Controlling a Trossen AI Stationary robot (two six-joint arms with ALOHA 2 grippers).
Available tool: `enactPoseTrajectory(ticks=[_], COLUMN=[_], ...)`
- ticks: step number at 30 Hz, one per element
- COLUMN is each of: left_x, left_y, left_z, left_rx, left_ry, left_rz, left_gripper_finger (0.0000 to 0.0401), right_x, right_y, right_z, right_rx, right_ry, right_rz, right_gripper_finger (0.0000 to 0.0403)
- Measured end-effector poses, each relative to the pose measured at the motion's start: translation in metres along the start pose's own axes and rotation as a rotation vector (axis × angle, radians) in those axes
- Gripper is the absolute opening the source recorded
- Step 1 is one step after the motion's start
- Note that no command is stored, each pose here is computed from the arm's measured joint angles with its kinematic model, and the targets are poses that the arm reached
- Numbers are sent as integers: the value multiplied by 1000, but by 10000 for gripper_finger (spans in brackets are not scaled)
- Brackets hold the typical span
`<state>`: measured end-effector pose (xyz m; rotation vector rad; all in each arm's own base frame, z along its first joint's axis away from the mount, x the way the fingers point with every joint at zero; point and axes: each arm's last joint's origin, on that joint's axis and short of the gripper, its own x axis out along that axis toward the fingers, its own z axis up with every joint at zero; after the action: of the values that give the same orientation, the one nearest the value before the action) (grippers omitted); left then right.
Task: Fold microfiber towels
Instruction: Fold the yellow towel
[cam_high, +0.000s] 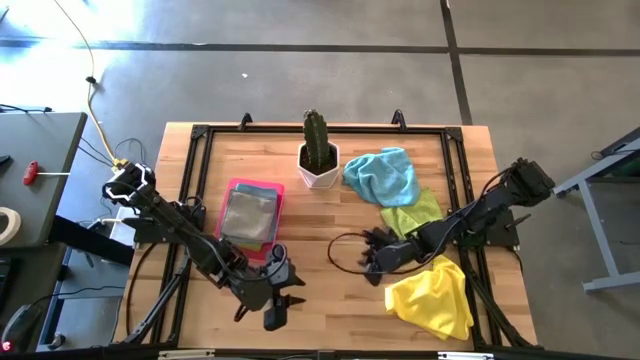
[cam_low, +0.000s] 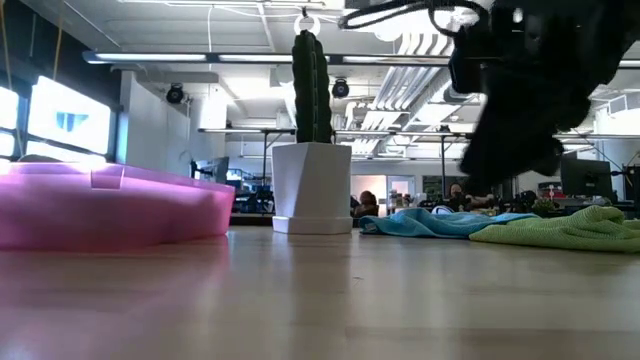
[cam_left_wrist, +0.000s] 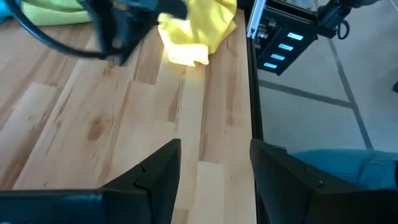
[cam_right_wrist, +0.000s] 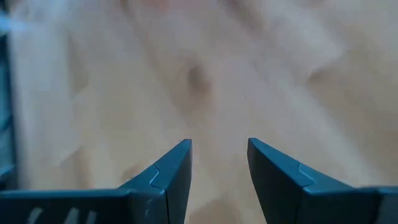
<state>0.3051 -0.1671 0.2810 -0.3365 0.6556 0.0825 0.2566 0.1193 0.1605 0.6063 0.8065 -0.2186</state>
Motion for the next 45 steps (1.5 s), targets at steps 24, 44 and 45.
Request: enactPoseTrajectory(ticks=[24,44,45], left_x=[0,0,0], left_y=[2,2,2], left_z=[0,0,0], left_rx=[68,89,93], left_ry=[-9,-9,-9], left_rz=[25,24,24], left_gripper_finger=[184,184,184], right_x=[-56,-52,-52], right_y=[111,89,89], right_z=[-122,-141,-141], right_rx=[374,251,251], right_ry=[782,887,887], right_rz=[-260,-539,-539], right_gripper_finger=[149,149,149])
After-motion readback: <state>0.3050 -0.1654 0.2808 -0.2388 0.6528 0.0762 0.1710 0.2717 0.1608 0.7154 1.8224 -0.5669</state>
